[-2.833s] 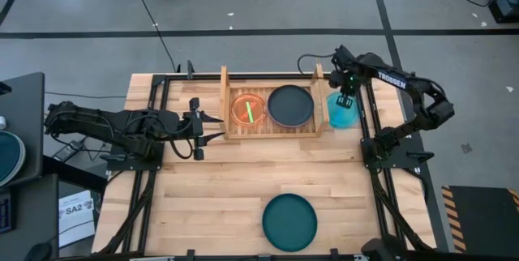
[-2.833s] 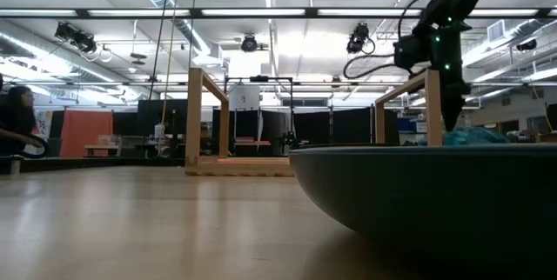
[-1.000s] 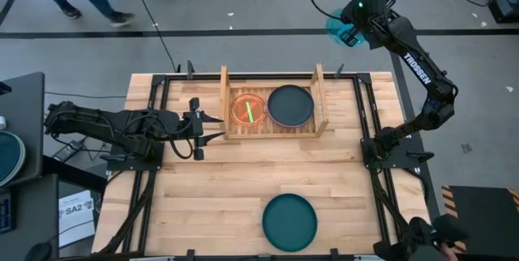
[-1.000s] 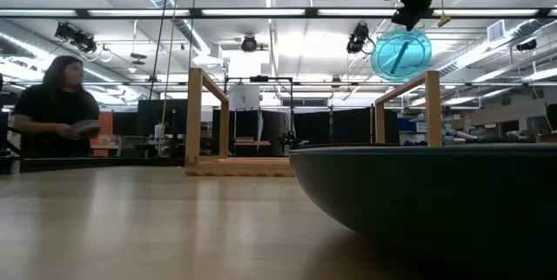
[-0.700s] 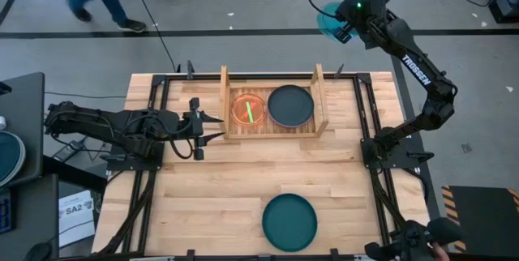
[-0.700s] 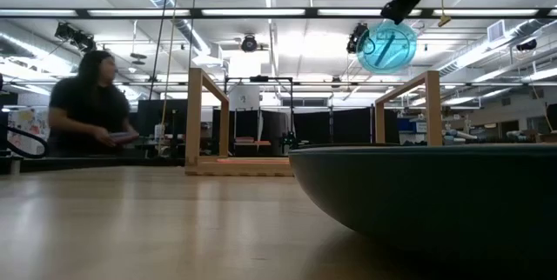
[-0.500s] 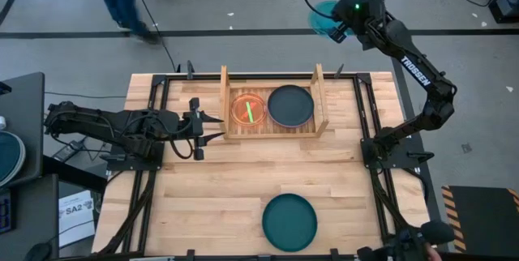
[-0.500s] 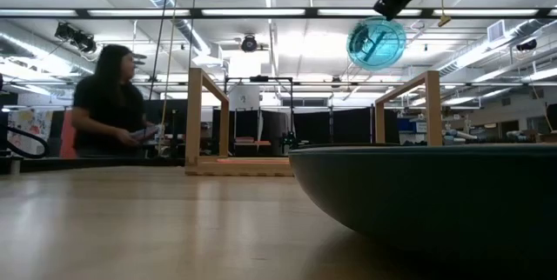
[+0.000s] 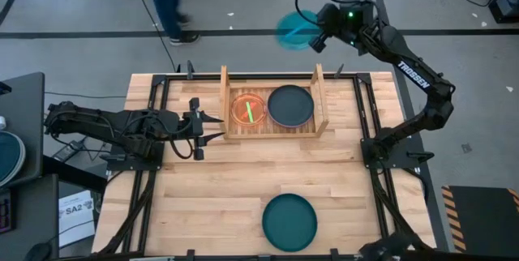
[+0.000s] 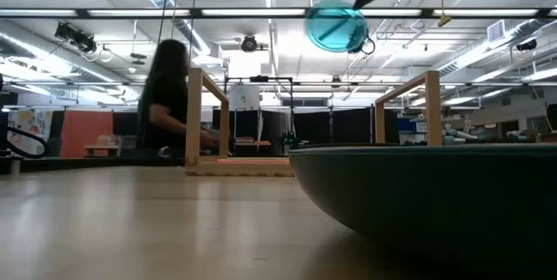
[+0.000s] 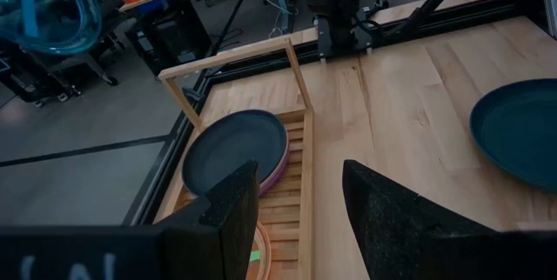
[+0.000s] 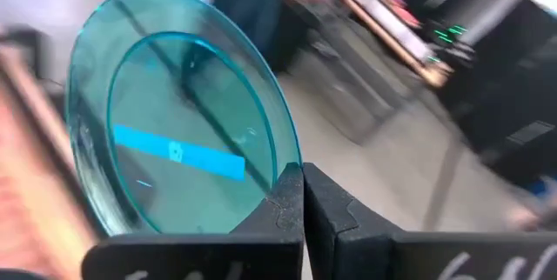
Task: Place and stack plates onto a shelf
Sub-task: Stack the small blue plate on top of the small orange plate on the shelf, then stack the large black plate on top of the large black plate on the shelf
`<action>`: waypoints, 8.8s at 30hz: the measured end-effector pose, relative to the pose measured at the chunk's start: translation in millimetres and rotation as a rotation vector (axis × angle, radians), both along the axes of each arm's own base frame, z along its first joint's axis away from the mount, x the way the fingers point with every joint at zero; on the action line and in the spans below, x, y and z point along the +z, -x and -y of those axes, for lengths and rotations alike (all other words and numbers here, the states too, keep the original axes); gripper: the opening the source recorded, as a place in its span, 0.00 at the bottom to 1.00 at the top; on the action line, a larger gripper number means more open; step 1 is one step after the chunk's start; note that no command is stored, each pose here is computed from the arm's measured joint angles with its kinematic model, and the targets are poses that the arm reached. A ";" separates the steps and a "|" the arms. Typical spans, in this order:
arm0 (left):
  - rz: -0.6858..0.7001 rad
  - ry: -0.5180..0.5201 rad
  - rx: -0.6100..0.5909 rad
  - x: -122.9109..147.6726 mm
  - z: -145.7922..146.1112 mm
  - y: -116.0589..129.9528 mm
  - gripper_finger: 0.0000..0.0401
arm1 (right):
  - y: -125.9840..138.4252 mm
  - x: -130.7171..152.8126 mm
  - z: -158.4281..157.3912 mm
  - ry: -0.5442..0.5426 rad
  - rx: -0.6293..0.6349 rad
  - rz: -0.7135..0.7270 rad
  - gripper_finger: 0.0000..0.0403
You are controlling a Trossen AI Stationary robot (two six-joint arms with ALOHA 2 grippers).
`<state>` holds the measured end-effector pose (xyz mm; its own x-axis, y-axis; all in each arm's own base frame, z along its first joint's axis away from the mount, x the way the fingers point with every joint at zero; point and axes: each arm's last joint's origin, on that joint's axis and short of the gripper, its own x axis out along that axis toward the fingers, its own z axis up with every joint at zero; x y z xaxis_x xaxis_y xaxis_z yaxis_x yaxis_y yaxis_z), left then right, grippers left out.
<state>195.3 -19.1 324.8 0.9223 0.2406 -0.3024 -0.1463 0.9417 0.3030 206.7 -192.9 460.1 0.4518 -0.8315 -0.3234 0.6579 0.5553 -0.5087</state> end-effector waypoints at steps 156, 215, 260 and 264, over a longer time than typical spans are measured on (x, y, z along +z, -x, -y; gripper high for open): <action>0.003 0.481 -0.163 -2.2 13.3 0.7 0.43 | -116.4 -95.3 -271.5 -0.769 0.502 -0.155 0.60; -0.211 1.009 0.004 -202.0 166.9 -159.8 0.43 | -79.2 -180.4 -349.5 -0.917 0.362 -0.253 0.59; -0.485 0.845 0.185 -197.2 168.7 -166.5 0.06 | -79.3 -180.2 -349.5 -0.918 0.362 -0.253 0.59; -0.480 0.826 0.177 -195.8 167.6 -166.8 0.03 | -79.3 -180.1 -349.5 -0.923 0.355 -0.248 0.59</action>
<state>362.1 -186.7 129.0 0.6276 -0.0929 -0.7730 -0.3400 0.8605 -0.3795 286.0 156.6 279.9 0.4569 -0.0415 -0.8885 0.3133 0.9424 0.1171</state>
